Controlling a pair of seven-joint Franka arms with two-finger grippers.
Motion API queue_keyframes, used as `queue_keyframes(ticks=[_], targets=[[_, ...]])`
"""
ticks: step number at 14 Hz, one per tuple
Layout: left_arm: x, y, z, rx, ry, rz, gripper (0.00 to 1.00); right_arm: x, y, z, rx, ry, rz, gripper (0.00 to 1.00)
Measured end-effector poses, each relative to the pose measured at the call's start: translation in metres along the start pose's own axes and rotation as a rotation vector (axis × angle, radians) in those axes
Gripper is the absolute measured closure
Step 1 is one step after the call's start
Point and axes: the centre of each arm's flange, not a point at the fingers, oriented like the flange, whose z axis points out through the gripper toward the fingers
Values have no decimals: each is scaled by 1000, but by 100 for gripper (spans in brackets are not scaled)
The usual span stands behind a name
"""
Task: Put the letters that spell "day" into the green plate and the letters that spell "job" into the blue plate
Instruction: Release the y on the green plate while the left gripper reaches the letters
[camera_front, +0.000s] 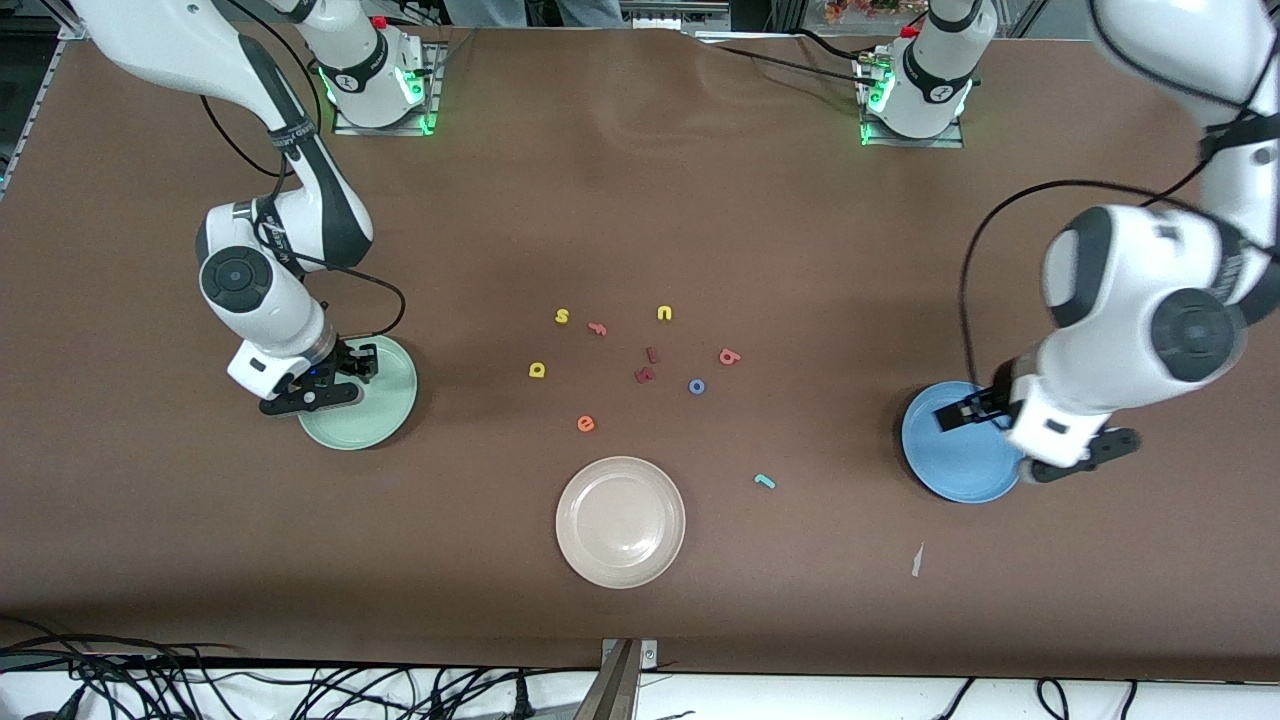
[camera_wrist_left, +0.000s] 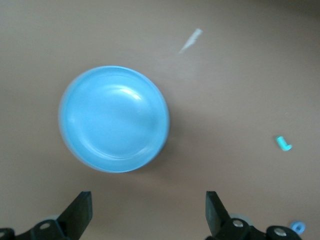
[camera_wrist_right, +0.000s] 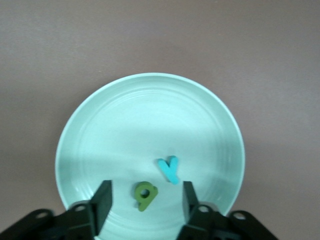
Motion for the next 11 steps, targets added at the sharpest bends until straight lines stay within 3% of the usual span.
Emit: queue_keyframes(ticks=[1, 4, 11], targets=[[-11, 18, 19, -7, 15, -21, 0, 0, -4, 0, 11, 0, 7, 25], [-57, 64, 76, -15, 33, -83, 0, 2, -28, -4, 48, 6, 60, 25], [-176, 144, 147, -76, 78, -295, 0, 4, -151, -11, 114, 10, 233, 25]])
